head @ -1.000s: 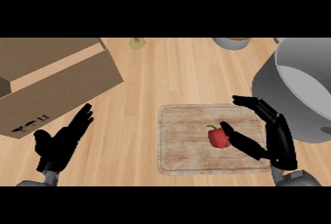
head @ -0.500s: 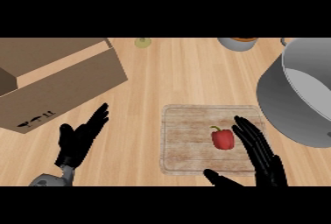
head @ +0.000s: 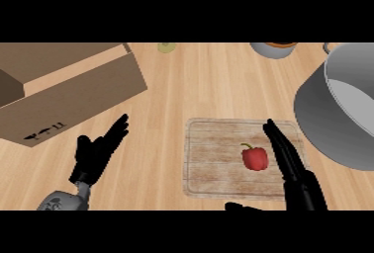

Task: Pick the bell pepper from the cutting board and place it in the pot

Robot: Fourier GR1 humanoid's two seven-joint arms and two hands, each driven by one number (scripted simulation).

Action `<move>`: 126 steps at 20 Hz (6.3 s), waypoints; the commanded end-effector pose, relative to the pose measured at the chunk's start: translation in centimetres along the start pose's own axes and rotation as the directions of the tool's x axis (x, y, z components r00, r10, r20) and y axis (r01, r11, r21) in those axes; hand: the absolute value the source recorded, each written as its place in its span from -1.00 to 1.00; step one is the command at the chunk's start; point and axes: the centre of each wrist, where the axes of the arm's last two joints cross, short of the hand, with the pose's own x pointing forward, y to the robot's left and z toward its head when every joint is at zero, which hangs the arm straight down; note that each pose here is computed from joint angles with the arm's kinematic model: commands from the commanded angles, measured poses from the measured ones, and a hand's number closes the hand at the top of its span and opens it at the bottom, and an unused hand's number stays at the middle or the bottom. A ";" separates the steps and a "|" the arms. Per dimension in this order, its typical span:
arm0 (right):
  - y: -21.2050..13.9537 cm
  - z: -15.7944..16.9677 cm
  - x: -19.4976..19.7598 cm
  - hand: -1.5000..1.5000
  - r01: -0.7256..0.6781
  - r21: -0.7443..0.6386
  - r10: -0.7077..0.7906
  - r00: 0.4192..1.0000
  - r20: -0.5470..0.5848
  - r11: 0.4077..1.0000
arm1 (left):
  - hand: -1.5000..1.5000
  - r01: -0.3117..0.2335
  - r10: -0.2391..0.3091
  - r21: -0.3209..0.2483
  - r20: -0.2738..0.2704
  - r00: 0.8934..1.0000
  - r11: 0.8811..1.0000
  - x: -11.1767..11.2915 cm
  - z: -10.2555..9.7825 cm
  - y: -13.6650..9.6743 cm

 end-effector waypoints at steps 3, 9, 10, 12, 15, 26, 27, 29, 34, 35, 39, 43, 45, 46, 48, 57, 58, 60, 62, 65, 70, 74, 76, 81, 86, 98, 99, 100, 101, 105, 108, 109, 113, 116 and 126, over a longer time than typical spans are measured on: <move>1.8 -3.0 -1.4 -1.00 -0.060 0.208 0.104 0.973 -0.206 0.976 | 0.00 -0.001 0.001 -0.013 0.008 1.000 1.000 1.1 -0.3 -1.0; 3.3 -3.3 -4.3 -1.00 -0.117 0.311 0.199 0.948 -0.247 0.943 | 0.00 -0.003 0.003 0.013 0.000 1.000 1.000 -0.1 0.1 1.2; 1.4 -3.3 -5.3 -1.00 -0.122 0.316 0.205 0.948 -0.242 0.941 | 0.00 -0.014 0.014 0.001 -0.003 1.000 1.000 -0.7 1.3 -0.3; 2.8 -3.8 -8.3 -1.00 -0.139 0.284 0.213 0.945 -0.247 0.949 | 0.00 -0.015 0.015 -0.002 0.008 1.000 1.000 0.5 0.5 0.9; 0.0 -3.0 -7.4 -1.00 -0.156 0.239 0.206 0.958 -0.201 0.958 | 0.00 0.003 -0.003 -0.017 0.003 1.000 1.000 0.0 -0.9 1.5; -0.4 -3.5 -10.5 -1.00 0.066 0.249 -0.026 0.987 -0.158 0.966 | 0.00 0.000 0.000 0.005 0.002 1.000 1.000 0.3 -1.4 0.4; 0.3 -3.5 -11.0 -1.00 0.109 0.248 -0.066 0.982 -0.176 0.963 | 0.00 -0.008 0.008 -0.005 -0.008 1.000 1.000 -0.4 -0.7 -0.9; 0.6 -1.9 -12.3 -1.00 0.142 0.251 -0.108 0.984 -0.142 0.957 | 0.00 -0.002 0.002 -0.012 0.014 1.000 1.000 1.8 0.5 1.6; 2.8 -3.8 -14.8 -1.00 0.247 0.251 -0.198 0.959 -0.203 0.936 | 0.00 -0.030 0.030 -0.012 -0.010 1.000 0.999 -0.5 -0.4 -0.4; 0.5 -3.6 -15.4 -1.00 0.278 0.234 -0.235 0.952 -0.196 0.932 | 0.00 0.007 -0.007 -0.001 0.009 1.000 1.000 -1.3 -0.1 -0.6; 2.8 -4.4 -16.7 -1.00 0.298 0.250 -0.239 0.940 -0.243 0.921 | 0.00 -0.001 0.001 -0.003 -0.008 1.000 1.000 -1.0 0.8 -0.8; 5.2 -4.7 -17.7 -1.00 0.321 0.253 -0.264 0.936 -0.234 0.913 | 0.00 -0.021 0.021 -0.007 0.007 1.000 1.000 -0.5 -1.5 0.8; 5.5 -3.9 -19.7 1.00 0.303 0.292 -0.246 0.945 -0.218 0.907 | 0.00 0.002 -0.002 0.003 0.019 1.000 1.000 0.2 0.2 0.0; 4.7 -3.7 -19.2 1.00 0.117 0.338 -0.082 0.990 -0.115 0.934 | 0.00 0.001 -0.001 0.002 0.025 1.000 1.000 0.6 0.1 3.0; 6.2 -4.4 -20.5 1.00 0.176 0.332 -0.139 0.981 -0.131 0.927 | 0.00 0.004 -0.004 -0.006 0.022 1.000 1.000 0.2 -0.6 1.2; 4.5 -0.4 -24.4 1.00 0.363 0.092 -0.343 0.922 -0.181 0.927 | 0.00 -0.008 0.008 0.001 0.018 1.000 1.000 -1.2 0.7 0.7; 1.9 1.0 -25.2 1.00 0.361 -0.037 -0.360 0.908 -0.216 0.932 | 0.00 -0.009 0.009 0.039 -0.011 1.000 0.999 -0.7 -0.2 1.0; -0.5 4.4 -27.6 1.00 0.332 -0.260 -0.403 0.864 -0.303 0.907 | 0.00 -0.006 0.007 0.073 -0.019 1.000 0.997 -1.4 0.7 2.1; -4.2 6.4 -29.2 1.00 0.275 -0.466 -0.449 0.835 -0.318 0.841 | 0.00 -0.012 0.015 0.106 -0.025 1.000 0.994 -1.7 1.2 3.1; -7.9 10.6 -30.5 1.00 0.199 -0.623 -0.460 0.838 -0.292 0.757 | 0.00 -0.033 0.033 0.090 -0.003 0.999 0.995 -1.2 0.8 2.1; -10.9 15.5 -30.4 1.00 0.036 -0.670 -0.332 0.888 -0.319 0.742 | 0.00 -0.007 0.007 0.024 -0.001 1.000 1.000 -0.7 0.0 1.1; -11.3 16.3 -28.1 1.00 -0.061 -0.682 -0.289 0.876 -0.387 0.729 | 0.00 -0.005 0.005 0.001 0.005 1.000 1.000 1.0 0.0 0.6; -13.2 14.8 -28.1 1.00 -0.075 -0.664 -0.254 0.888 -0.384 0.744 | 0.00 -0.013 0.013 0.007 0.023 1.000 1.000 0.4 -0.1 -0.4; -13.9 13.7 -22.9 1.00 -0.192 -0.648 -0.129 0.901 -0.414 0.737 | 0.00 0.006 -0.006 0.002 0.003 1.000 1.000 -0.4 -0.3 0.2; -15.7 11.1 -19.7 1.00 -0.318 -0.608 0.005 0.889 -0.458 0.728 | 0.00 -0.004 0.004 -0.003 0.006 1.000 1.000 0.5 -0.9 -0.8; -22.2 -1.8 -14.0 1.00 -0.457 -0.440 0.131 0.794 -0.594 0.773 | 0.00 0.007 -0.007 -0.028 0.002 1.000 1.000 1.0 -0.8 -0.2; -22.6 -2.8 -13.3 1.00 -0.473 -0.425 0.144 0.781 -0.608 0.772 | 0.00 0.017 -0.016 -0.019 0.011 1.000 1.000 0.8 -0.7 -0.9; -22.9 -4.1 -12.9 1.00 -0.457 -0.426 0.124 0.781 -0.612 0.781 | 0.00 -0.010 0.010 -0.018 -0.001 1.000 1.000 0.5 -1.6 -0.7; -23.4 -5.3 -13.1 1.00 -0.479 -0.386 0.154 0.761 -0.630 0.788 | 0.00 0.016 -0.016 -0.012 0.018 1.000 1.000 0.6 -1.0 1.6; -23.8 -9.2 -13.9 1.00 -0.529 -0.282 0.214 0.691 -0.690 0.801 | 0.00 0.010 -0.009 -0.022 0.015 1.000 1.000 0.1 0.1 -1.4; -23.7 -12.2 -15.4 1.00 -0.516 -0.233 0.235 0.686 -0.688 0.824 | 0.00 0.020 -0.019 -0.028 0.029 0.999 0.999 0.1 -1.4 -1.4; -21.8 -12.9 -16.5 1.00 -0.514 -0.217 0.251 0.691 -0.678 0.830 | 0.00 0.005 -0.005 -0.015 0.021 1.000 1.000 0.5 -0.5 0.6; -21.8 -14.2 -16.5 1.00 -0.651 -0.032 0.419 0.524 -0.742 0.758 | 0.00 -0.001 0.000 -0.023 -0.007 1.000 1.000 0.4 -1.5 1.1; -21.4 -16.2 -16.8 1.00 -0.716 0.122 0.512 0.358 -0.781 0.687 | 0.00 0.014 -0.011 -0.068 0.035 0.999 0.998 1.4 -0.9 0.1; -16.6 -19.3 -21.0 -1.00 -0.364 0.342 0.426 0.181 -0.887 0.866 | 0.00 0.017 -0.017 -0.035 0.005 1.000 0.999 -0.2 -0.7 0.2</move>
